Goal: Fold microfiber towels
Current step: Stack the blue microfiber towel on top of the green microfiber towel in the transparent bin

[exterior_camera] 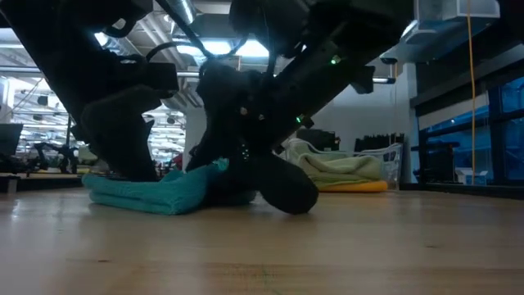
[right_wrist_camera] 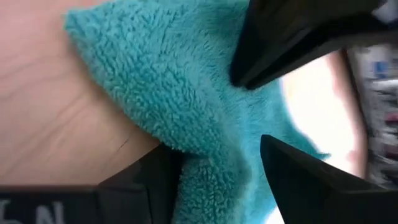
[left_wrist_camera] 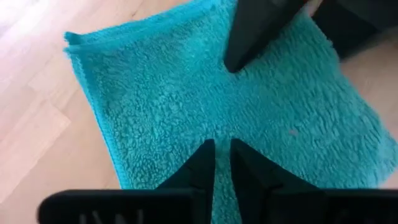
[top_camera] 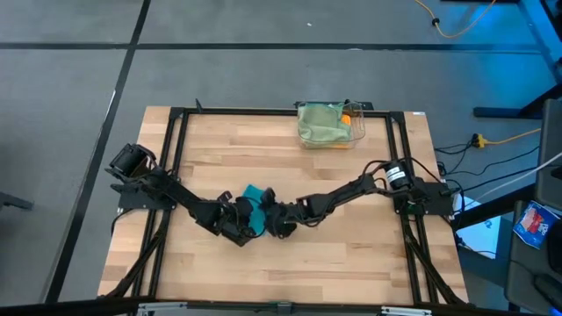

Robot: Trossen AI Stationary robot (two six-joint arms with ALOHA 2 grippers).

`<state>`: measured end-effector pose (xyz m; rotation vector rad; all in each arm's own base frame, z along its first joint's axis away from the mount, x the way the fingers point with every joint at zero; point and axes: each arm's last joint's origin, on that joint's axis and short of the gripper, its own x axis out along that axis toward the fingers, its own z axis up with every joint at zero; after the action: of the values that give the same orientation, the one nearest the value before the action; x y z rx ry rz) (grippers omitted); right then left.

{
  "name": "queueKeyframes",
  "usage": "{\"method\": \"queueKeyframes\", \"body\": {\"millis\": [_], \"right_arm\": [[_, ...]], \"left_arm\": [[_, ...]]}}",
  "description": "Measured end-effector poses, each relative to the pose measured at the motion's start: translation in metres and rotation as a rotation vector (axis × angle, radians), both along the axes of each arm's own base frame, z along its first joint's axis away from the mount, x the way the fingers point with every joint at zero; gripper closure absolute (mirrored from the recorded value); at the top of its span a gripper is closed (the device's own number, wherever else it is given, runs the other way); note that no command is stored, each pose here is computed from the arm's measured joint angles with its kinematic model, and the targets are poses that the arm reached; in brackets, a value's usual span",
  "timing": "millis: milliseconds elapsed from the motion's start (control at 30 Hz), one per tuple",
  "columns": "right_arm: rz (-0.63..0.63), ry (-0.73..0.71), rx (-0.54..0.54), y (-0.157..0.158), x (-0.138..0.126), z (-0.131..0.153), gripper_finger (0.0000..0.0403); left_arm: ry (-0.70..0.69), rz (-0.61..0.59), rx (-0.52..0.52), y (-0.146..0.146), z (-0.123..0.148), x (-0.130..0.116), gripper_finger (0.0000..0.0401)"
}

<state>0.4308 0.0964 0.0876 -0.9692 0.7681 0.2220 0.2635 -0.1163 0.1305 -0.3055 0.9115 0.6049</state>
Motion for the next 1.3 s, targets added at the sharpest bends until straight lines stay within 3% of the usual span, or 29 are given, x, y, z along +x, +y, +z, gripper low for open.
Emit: {"method": "queueKeyframes", "body": {"millis": [100, 267, 567, 700, 933, 1033, 1167, 1300], "right_arm": [[-0.05, -0.076, -0.044, 0.003, 0.004, 0.0, 0.0191], [0.039, -0.089, 0.085, 0.003, 0.008, -0.001, 0.0196], [-0.017, -0.091, 0.111, -0.006, 0.009, -0.002, 0.0209], [-0.041, -0.083, 0.15, -0.007, 0.008, -0.003, 0.0257], [-0.188, -0.099, 0.204, -0.009, 0.007, -0.003, 0.0378], [-0.235, -0.122, 0.212, -0.009, 0.006, 0.005, 0.0391], [-0.296, -0.098, 0.144, -0.011, -0.004, 0.024, 0.0396], [-0.385, -0.144, 0.128, -0.017, -0.015, 0.07, 0.0396]], "left_arm": [[-0.004, 0.0, -0.002, 0.0, 0.0, 0.0, 0.0358], [-0.008, 0.003, -0.004, 0.0, 0.0, 0.001, 0.0358], [-0.029, 0.002, -0.017, -0.001, 0.001, 0.003, 0.0358], [-0.021, -0.013, -0.042, -0.003, 0.003, 0.001, 0.0358], [-0.049, -0.119, -0.207, -0.023, 0.038, -0.002, 0.0358], [-0.048, -0.164, -0.224, -0.031, 0.055, -0.012, 0.0358], [-0.077, -0.22, -0.241, -0.04, 0.075, -0.028, 0.0358], [-0.113, -0.27, -0.254, -0.048, 0.088, -0.041, 0.0358]]}}
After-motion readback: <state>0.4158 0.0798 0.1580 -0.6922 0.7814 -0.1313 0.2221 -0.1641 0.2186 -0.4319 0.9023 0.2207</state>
